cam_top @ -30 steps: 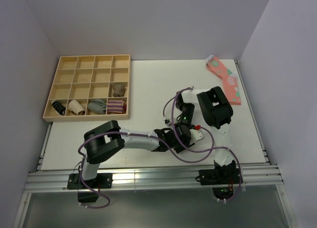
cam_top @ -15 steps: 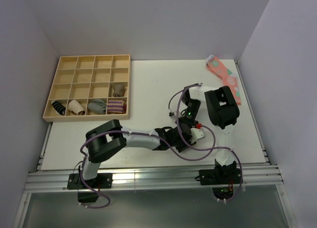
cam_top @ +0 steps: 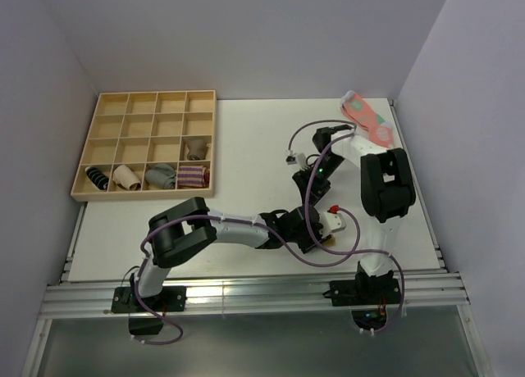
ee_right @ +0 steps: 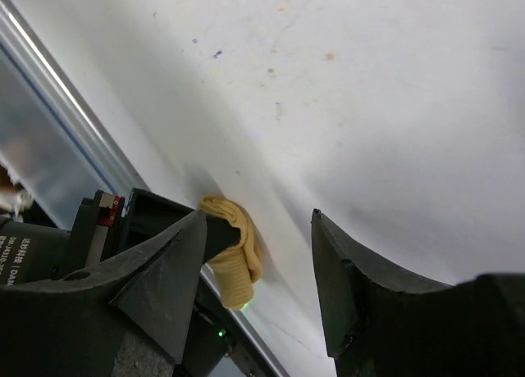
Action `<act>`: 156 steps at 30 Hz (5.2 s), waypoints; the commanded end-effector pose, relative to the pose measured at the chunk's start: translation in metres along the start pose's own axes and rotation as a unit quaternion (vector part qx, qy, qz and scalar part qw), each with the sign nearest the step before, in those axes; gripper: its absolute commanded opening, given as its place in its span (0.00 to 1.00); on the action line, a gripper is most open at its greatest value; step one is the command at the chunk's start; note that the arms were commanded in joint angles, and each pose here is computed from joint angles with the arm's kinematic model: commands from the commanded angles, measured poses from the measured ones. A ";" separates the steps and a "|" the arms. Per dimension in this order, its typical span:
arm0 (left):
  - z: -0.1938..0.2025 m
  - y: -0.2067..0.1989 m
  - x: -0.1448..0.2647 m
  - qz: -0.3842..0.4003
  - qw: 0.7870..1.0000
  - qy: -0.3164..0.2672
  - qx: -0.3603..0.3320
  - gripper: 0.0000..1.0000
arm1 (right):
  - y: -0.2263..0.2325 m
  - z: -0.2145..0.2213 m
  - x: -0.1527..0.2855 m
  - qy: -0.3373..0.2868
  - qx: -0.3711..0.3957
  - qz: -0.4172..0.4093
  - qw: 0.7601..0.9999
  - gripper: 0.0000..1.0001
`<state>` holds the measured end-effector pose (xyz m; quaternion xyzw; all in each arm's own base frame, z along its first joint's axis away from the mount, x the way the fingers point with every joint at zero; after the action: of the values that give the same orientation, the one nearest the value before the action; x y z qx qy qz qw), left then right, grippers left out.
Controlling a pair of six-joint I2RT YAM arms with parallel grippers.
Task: Roll the socks
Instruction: Pick up the sock at the center of the board, then place the sock in the storage box.
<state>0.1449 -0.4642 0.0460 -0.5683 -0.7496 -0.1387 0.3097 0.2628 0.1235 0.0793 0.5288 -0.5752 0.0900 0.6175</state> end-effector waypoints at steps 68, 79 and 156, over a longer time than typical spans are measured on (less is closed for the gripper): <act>-0.059 0.161 0.167 -0.306 0.938 -0.107 0.122 0.00 | 0.038 -0.018 0.139 -0.224 0.011 0.214 0.951 0.59; -0.064 0.281 0.320 -0.595 0.728 -0.211 0.268 0.00 | 0.041 -0.017 0.142 -0.224 0.017 0.219 0.949 0.59; 0.153 0.436 0.266 -0.506 0.630 0.052 0.588 0.37 | 0.022 -0.002 0.111 -0.181 0.010 0.201 0.963 0.58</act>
<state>0.4673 -0.0073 0.0613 0.2770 -0.8428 0.1189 0.4460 0.2771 0.0804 0.1777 0.4199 -0.7640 0.1142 0.4763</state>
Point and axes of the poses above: each gripper's point midway between its finger pads, its own x axis back along the fingers, its own y axis along the line the jaws close on, z = x × y, the point moved 4 cm from there along x, back along the fingers, and after that the axes turned 8 degrees about x, right-handed, at the moved point
